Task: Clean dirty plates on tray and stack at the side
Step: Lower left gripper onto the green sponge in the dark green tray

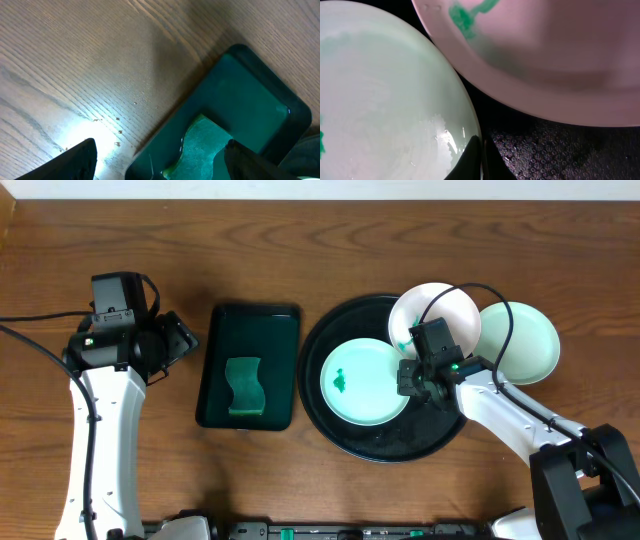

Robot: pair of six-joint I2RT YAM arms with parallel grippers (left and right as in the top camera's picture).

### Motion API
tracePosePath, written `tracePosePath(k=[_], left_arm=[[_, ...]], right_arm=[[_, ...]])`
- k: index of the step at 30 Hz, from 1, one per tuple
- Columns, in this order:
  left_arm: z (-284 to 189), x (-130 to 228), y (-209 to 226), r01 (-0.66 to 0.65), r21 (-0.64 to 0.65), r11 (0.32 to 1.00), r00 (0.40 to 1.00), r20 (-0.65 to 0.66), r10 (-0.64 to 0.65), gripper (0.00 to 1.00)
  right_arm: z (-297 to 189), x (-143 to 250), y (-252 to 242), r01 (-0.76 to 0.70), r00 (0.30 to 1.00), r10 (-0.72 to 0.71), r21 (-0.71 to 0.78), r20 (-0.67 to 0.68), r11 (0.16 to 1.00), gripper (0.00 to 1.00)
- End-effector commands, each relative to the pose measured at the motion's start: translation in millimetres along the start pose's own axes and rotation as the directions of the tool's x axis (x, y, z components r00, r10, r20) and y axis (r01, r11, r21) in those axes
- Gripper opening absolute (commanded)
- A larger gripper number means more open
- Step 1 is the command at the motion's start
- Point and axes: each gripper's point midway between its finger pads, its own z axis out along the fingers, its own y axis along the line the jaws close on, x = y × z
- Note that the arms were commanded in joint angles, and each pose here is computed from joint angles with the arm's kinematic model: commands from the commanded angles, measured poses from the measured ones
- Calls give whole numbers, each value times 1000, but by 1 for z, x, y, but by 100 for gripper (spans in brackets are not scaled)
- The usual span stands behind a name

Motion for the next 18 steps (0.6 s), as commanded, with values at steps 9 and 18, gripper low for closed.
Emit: tracePosePath(k=[9, 18], left_arm=[[-5, -8, -3, -1, 17, 1000, 1000, 25, 1, 99], [-2, 51, -15, -75, 98, 992, 975, -201, 93, 99]], right_arm=[[2, 2, -6, -4, 1000, 4, 35, 3, 999, 1], [2, 2, -6, -4, 1000, 4, 34, 5, 999, 1]])
